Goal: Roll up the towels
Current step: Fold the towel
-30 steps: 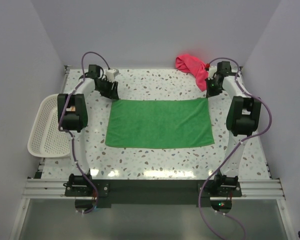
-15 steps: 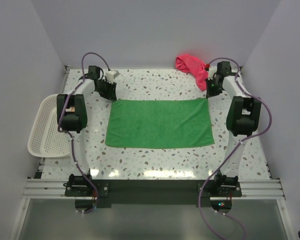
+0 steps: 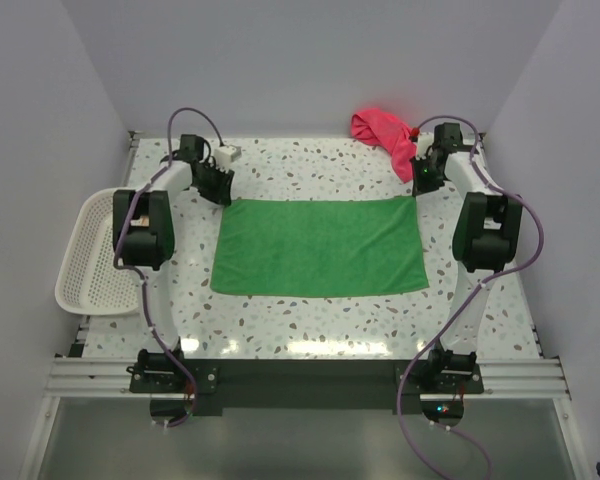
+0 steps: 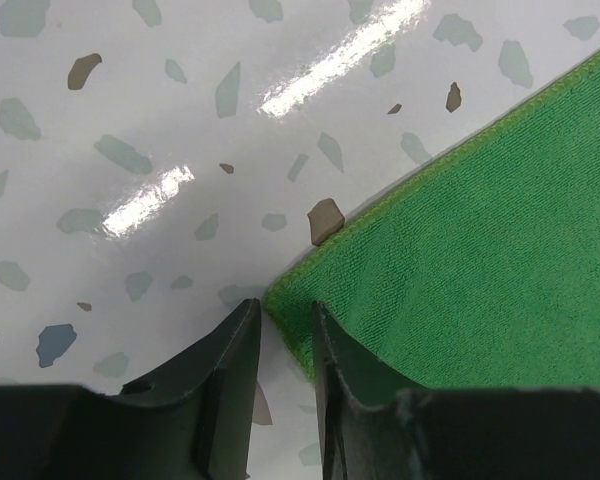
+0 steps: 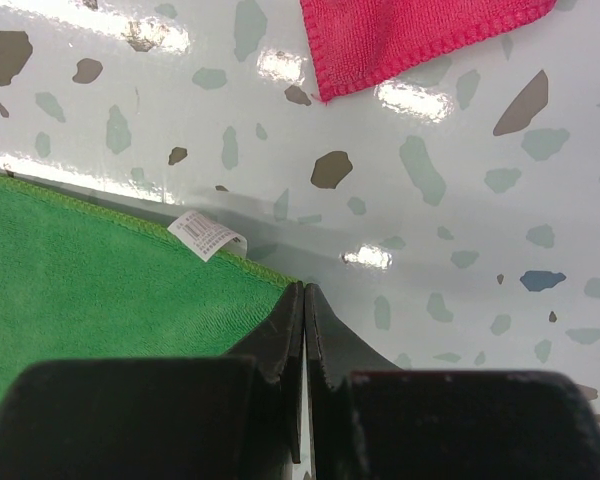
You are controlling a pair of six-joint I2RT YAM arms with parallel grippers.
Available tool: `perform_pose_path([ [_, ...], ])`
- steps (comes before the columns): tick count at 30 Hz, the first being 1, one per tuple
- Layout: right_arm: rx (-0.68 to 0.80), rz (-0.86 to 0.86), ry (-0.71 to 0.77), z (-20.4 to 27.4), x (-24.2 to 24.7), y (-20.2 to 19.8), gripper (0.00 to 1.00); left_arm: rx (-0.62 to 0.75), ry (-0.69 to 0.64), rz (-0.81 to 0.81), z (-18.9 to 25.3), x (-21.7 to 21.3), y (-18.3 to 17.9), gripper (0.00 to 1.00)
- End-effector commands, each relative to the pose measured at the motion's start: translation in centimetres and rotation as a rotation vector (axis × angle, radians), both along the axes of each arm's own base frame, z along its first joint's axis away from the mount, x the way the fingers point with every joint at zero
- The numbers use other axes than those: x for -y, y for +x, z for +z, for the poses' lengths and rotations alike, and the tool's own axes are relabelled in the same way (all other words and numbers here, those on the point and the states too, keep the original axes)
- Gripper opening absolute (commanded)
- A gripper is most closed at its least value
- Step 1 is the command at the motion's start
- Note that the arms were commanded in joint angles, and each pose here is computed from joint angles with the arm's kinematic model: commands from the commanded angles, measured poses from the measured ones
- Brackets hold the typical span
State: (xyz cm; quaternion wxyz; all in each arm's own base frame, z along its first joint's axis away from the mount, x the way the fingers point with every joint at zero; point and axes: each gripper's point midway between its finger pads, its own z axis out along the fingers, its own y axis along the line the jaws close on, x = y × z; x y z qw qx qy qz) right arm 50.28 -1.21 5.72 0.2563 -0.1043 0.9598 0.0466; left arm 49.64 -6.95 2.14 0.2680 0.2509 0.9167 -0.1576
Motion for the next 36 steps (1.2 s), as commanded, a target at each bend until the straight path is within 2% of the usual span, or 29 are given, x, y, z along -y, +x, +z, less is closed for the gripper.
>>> perform_pose_path([
  [1,0.029,0.02,0.006,0.7,-0.2,0.9,0.0,-0.057,0.088,-0.01,-2.0,0.1,-1.8,0.33],
  [6,0.023,0.029,0.001,0.6,-0.1,0.7,0.0,-0.05,0.123,-0.015,-2.7,0.7,-1.5,0.33],
  [9,0.022,0.029,0.001,0.6,-0.1,0.7,0.0,-0.059,0.149,-0.018,-3.2,0.6,-1.8,0.26],
  [15,0.034,0.025,-0.013,0.6,0.1,1.1,0.0,-0.027,0.173,0.004,-2.6,-0.1,-0.8,0.0],
  [21,0.078,0.004,-0.062,1.2,1.3,2.8,0.0,0.08,0.077,0.08,1.5,-1.0,3.4,0.0],
  [26,0.123,0.014,-0.036,3.9,0.9,3.2,0.0,0.18,-0.018,0.043,6.6,-0.8,4.3,0.0],
  [30,0.138,0.074,0.007,5.3,-0.2,1.8,0.0,0.221,-0.065,-0.031,8.9,0.2,2.1,0.0],
  [31,0.161,0.091,0.003,6.3,-0.3,1.6,0.0,0.25,-0.071,-0.028,10.3,-0.7,1.7,0.0],
  [36,0.101,0.181,0.049,5.4,-1.7,-2.2,0.0,0.21,-0.058,-0.119,8.8,-1.1,-2.7,0.0],
])
